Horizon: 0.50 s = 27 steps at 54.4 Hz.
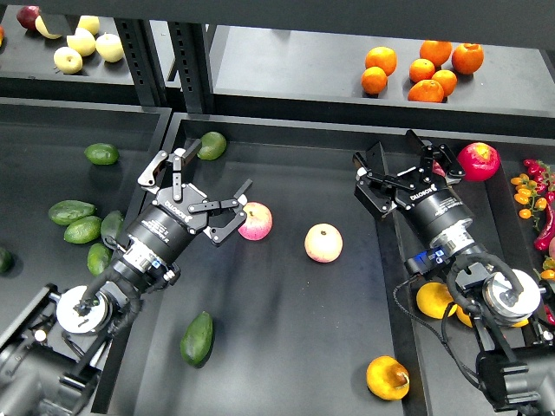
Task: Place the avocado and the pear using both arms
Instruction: 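Swing the left gripper over toward the bin of green avocados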
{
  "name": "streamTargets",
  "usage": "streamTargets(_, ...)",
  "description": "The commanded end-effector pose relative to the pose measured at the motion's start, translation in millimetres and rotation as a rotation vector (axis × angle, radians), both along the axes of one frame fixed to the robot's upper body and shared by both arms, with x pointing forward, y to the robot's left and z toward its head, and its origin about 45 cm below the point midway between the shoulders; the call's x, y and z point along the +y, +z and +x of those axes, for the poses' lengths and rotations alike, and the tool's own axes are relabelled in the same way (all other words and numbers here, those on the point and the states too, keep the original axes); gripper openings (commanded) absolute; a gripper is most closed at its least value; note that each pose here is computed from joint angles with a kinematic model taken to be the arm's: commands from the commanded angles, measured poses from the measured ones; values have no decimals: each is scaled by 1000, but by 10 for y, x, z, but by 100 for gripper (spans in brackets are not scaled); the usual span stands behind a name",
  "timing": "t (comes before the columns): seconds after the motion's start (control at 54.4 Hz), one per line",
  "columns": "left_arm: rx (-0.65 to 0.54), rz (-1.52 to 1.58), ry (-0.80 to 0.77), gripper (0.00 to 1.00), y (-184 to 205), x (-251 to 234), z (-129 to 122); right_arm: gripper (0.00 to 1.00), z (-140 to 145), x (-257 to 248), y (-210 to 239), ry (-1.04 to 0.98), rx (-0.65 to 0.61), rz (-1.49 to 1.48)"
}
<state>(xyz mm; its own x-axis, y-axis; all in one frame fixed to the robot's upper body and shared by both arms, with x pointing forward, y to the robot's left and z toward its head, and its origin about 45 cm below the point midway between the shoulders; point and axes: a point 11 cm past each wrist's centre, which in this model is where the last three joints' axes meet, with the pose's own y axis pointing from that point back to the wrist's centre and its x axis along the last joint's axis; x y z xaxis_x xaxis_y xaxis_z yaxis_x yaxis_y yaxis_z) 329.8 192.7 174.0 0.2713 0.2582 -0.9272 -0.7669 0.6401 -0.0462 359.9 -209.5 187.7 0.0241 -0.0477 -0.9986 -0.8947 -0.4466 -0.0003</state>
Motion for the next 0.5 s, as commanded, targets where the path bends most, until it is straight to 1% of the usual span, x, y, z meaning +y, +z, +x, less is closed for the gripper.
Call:
streamTargets(0.0,-34,168,-108,100,73,185,57,100,18,-47,-4,-22,-1,-17)
streamTargets(0.055,-50,235,-151,100,107,262,82,100,23,-60,-5,-31,-1,-21)
streamTargets(0.073,-56,295,-190,100,123,326,99,100,25,-64,-6,-35,-1,-24)
streamTargets(0.202,-57,417,-311,100,166,390,91,100,31,-86,-9,-43,1,-25)
streamTargets(0.349,-77,514,-367,100,227,463,114,100,39,-106,1,-47,-3,-33)
streamTargets(0.478,-109,614,-447,100,314,458,153,100,62,-150,19,-61,1,-36)
